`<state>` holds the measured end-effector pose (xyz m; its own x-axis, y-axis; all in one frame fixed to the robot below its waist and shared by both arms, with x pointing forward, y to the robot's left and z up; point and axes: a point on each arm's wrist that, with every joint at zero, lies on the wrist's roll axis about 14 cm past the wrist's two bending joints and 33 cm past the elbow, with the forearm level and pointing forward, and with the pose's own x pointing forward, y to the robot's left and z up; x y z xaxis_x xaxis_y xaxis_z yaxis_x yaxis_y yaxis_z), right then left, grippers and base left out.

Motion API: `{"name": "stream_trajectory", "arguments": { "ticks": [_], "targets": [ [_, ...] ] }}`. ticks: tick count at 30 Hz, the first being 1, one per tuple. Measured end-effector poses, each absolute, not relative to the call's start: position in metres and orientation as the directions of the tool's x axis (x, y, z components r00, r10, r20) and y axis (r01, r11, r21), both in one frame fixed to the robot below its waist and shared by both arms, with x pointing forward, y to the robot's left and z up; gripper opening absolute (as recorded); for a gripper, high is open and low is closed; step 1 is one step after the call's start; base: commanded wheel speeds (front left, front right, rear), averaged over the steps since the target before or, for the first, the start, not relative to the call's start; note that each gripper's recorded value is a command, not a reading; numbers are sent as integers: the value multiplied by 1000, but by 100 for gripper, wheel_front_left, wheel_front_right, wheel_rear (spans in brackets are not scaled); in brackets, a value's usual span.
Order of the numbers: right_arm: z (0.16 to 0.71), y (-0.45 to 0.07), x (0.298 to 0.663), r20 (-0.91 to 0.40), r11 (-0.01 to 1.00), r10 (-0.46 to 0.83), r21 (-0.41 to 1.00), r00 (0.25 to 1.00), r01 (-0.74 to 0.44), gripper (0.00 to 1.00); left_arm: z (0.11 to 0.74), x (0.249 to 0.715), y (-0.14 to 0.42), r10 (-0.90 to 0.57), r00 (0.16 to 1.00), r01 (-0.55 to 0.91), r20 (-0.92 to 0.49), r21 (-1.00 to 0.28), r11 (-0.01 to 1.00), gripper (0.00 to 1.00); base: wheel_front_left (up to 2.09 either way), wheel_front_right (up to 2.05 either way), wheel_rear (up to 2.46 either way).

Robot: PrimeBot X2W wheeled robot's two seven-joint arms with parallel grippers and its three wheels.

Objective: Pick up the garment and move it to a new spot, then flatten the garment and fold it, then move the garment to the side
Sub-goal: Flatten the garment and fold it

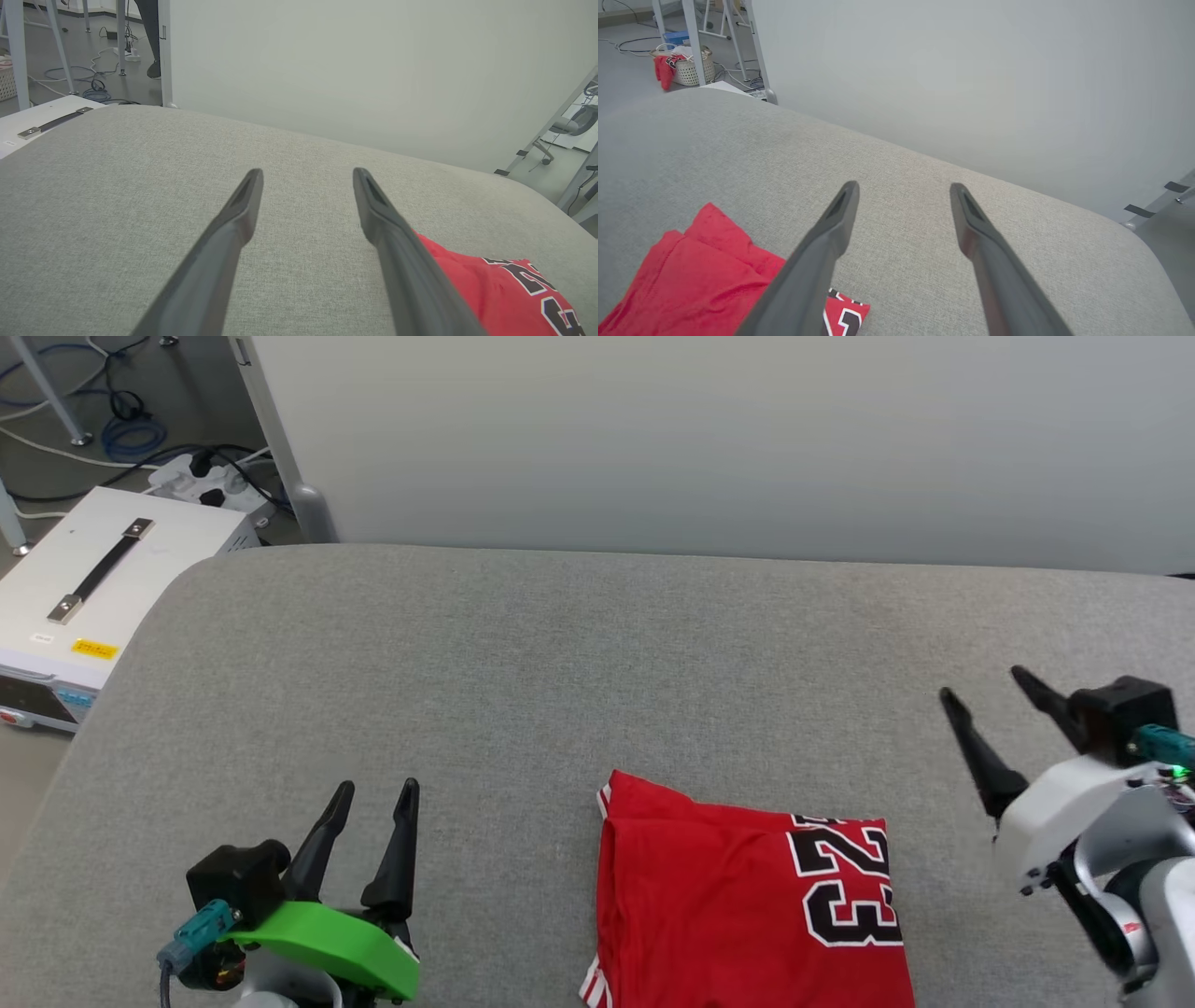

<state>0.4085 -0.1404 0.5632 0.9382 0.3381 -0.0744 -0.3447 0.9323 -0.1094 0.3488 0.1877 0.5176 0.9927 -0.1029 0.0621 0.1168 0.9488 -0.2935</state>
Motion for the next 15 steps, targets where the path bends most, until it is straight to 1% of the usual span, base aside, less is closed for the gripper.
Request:
{"name": "stream_trajectory", "arguments": {
  "ticks": [4, 8, 15],
  "targets": [
    [575, -168, 411, 5, 956, 273, -111, 962, -271, 100, 519, 353, 180, -116, 991, 132, 73, -297, 946, 100, 0, 0, 0],
    [574, -183, 401, 56, 970, 227, -98, 972, -221, 100, 520, 354, 174, -125, 989, 142, 79, -288, 947, 100, 0, 0, 0],
    [561, -180, 382, 97, 982, 189, -27, 977, -187, 100, 537, 355, 172, -100, 985, 138, 143, -289, 947, 100, 0, 0, 0]
  ]
}}
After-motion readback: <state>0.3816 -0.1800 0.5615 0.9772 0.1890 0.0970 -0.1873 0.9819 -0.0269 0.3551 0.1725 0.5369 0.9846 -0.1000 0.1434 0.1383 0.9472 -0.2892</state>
